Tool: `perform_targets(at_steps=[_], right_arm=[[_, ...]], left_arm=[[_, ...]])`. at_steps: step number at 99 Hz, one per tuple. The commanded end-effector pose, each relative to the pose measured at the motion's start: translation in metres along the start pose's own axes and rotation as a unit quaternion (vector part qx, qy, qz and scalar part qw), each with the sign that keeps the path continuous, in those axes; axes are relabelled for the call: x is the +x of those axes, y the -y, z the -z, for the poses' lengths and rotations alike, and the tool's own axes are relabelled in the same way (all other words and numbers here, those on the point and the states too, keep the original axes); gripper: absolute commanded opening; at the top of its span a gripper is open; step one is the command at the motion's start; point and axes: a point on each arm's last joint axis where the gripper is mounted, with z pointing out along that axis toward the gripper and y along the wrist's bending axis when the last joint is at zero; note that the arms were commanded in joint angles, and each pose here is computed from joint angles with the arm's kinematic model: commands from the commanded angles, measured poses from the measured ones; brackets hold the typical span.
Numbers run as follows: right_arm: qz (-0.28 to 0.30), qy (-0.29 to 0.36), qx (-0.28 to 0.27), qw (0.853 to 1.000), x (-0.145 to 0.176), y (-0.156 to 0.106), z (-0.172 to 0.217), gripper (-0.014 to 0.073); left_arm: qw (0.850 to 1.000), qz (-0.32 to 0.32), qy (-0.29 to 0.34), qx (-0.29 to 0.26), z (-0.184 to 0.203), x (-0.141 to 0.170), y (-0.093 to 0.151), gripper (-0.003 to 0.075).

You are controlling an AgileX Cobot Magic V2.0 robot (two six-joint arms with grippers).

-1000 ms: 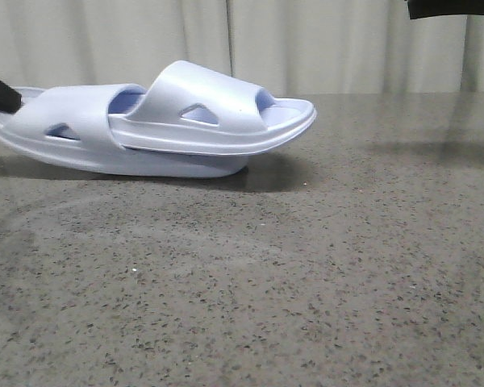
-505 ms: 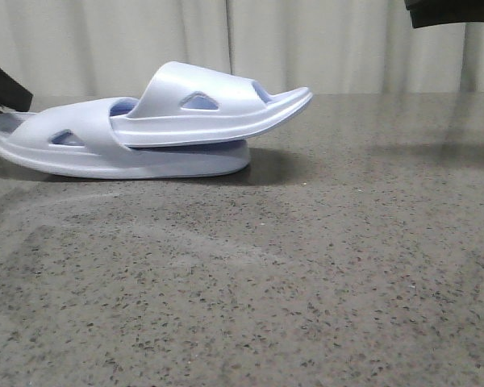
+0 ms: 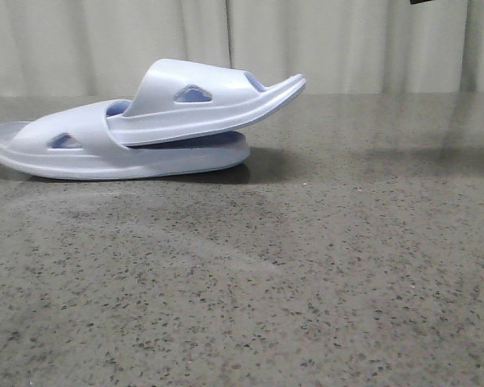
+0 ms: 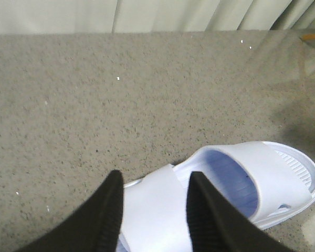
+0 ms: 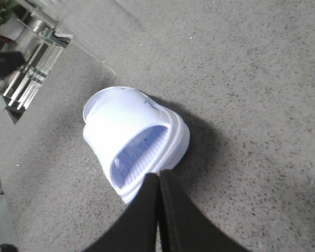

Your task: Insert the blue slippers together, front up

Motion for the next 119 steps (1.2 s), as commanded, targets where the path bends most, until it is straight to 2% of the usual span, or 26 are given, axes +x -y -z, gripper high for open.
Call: perform_targets(at_steps=[1, 3, 16, 27, 39, 48, 65, 84, 101, 119], right_arm=[[0.04, 0.041, 0.003, 0.998, -0.006, -0.029, 0.001, -0.0078], [0.045, 0.045, 0.012, 0.998, -0.005, -0.031, 0.001, -0.0078], [0.085, 0.076, 0.067, 0.991, 0.004, -0.051, -0.007, -0.0078], [0.105, 0.105, 0.105, 0.983, 0.011, -0.067, -0.008, -0.0078], [0.109, 0.127, 0.143, 0.975, 0.021, -0.073, -0.004, -0.0078], [0.104, 0.14, 0.169, 0.97, 0.033, -0.072, 0.003, -0.0078], [0.105, 0.157, 0.21, 0.959, 0.065, -0.068, 0.016, -0.0078], [0.105, 0.164, 0.211, 0.958, 0.104, -0.065, 0.021, -0.0078], [0.119, 0.16, 0.209, 0.957, 0.133, -0.06, 0.02, -0.0078], [0.11, 0.145, 0.207, 0.961, 0.143, -0.056, 0.018, -0.0078]], left_arm=[[0.997, -0.035, 0.072, -0.011, 0.021, -0.024, 0.023, 0.0053], [0.996, -0.038, 0.078, -0.013, 0.023, -0.025, 0.025, 0.0012], [0.989, -0.074, 0.121, -0.046, 0.042, -0.033, 0.041, 0.0015], [0.979, -0.109, 0.147, -0.094, 0.055, -0.034, 0.055, 0.0015], [0.963, -0.143, 0.175, -0.146, 0.064, -0.024, 0.068, 0.0015], [0.956, -0.146, 0.187, -0.173, 0.065, -0.006, 0.074, 0.0015], [0.959, -0.141, 0.168, -0.182, 0.053, 0.044, 0.079, 0.0015], [0.964, -0.129, 0.137, -0.187, 0.041, 0.095, 0.083, 0.0015], [0.967, -0.12, 0.129, -0.187, 0.039, 0.121, 0.089, 0.0015], [0.965, -0.117, 0.136, -0.192, 0.041, 0.131, 0.094, 0.0015]])
